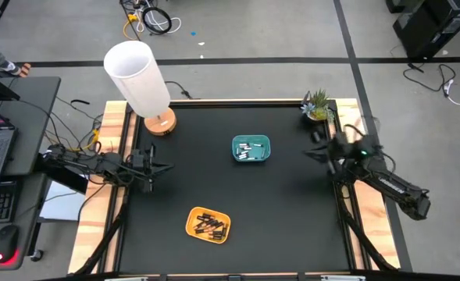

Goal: Sort batteries
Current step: Return to Home Position

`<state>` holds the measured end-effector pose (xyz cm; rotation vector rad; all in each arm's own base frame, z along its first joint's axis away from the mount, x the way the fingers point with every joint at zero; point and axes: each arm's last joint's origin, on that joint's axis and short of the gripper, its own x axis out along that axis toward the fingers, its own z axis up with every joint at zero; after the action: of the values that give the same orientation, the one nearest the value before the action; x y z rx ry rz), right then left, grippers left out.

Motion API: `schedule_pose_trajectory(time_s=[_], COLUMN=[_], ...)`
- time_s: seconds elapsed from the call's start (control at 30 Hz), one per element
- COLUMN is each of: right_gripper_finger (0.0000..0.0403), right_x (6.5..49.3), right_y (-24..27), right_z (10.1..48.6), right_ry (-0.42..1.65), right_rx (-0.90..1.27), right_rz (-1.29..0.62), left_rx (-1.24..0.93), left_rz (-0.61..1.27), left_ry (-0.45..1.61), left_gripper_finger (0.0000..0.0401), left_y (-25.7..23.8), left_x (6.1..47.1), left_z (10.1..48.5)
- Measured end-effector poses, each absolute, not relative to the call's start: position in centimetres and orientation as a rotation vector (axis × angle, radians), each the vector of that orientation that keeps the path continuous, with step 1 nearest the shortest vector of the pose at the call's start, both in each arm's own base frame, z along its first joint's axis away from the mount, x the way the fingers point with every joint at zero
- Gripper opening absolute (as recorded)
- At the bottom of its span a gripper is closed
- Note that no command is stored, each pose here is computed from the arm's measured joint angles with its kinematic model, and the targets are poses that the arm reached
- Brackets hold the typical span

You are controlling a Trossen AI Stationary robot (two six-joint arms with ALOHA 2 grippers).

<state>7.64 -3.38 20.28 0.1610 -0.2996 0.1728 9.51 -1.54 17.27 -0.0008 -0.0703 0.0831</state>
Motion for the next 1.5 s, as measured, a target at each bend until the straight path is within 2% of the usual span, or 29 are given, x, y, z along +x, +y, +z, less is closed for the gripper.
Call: schedule_pose_trajectory(time_s=[0.17, 1.5], right_gripper_finger=[0.0000, 0.0002], right_x=[8.3, 8.4], right_y=[-3.9, -3.9], right_z=[17.1, 17.6], right_ry=[-0.027, -0.064], right_rx=[0.409, 0.374], right_rz=[0.117, 0.118], left_rx=[-0.001, -0.003], left_rz=[0.083, 0.082], left_ry=[-0.070, -0.078], left_gripper_finger=[0.0021, 0.0021], left_y=[-1.5, -1.5], left_x=[9.5, 9.5], left_z=[17.3, 17.3])
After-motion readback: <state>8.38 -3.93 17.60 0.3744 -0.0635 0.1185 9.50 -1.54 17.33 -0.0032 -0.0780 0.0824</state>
